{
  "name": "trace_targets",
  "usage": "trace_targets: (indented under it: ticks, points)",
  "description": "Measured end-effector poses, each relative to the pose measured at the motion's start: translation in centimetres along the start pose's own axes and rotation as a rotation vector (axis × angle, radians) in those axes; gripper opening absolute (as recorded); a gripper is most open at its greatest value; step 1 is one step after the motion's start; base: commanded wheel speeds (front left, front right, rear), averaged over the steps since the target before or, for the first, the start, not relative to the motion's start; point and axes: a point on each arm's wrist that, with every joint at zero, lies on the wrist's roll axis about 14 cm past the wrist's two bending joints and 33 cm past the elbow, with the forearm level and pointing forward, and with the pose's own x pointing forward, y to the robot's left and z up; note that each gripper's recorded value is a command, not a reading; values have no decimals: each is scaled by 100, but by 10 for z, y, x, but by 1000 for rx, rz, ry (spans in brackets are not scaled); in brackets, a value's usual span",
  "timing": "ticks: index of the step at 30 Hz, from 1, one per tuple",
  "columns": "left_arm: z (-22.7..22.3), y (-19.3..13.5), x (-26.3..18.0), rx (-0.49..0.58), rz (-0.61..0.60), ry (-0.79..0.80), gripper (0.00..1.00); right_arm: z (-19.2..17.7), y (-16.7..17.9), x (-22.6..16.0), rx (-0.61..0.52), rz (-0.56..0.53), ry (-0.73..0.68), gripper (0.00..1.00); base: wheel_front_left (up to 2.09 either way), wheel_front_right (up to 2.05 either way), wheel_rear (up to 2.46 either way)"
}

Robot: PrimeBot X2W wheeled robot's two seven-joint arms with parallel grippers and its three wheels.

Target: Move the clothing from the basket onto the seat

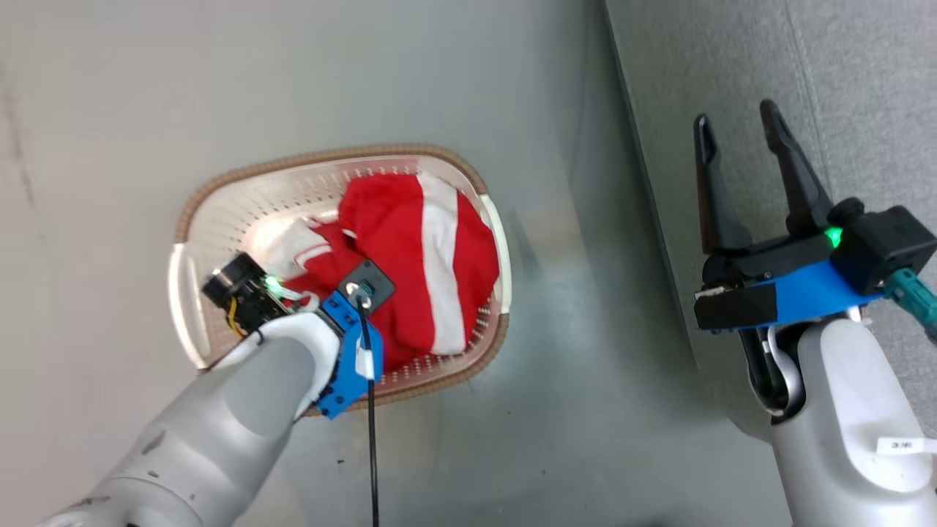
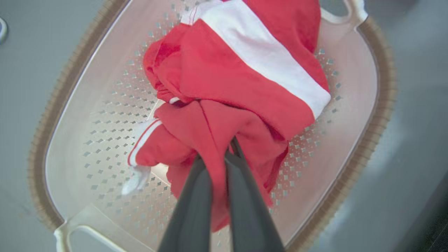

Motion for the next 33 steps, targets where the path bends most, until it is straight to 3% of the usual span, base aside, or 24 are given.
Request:
trace_targets:
  ticks: [18,33]
  points:
    - [83,-4,-94,-121,158,-403,0,53,33,-38,11,69,-87,100,0,0,0]
    - [184,-2,-188,-103,270,-771,0,81,43,-79,25,71,-140,100,0,0,0]
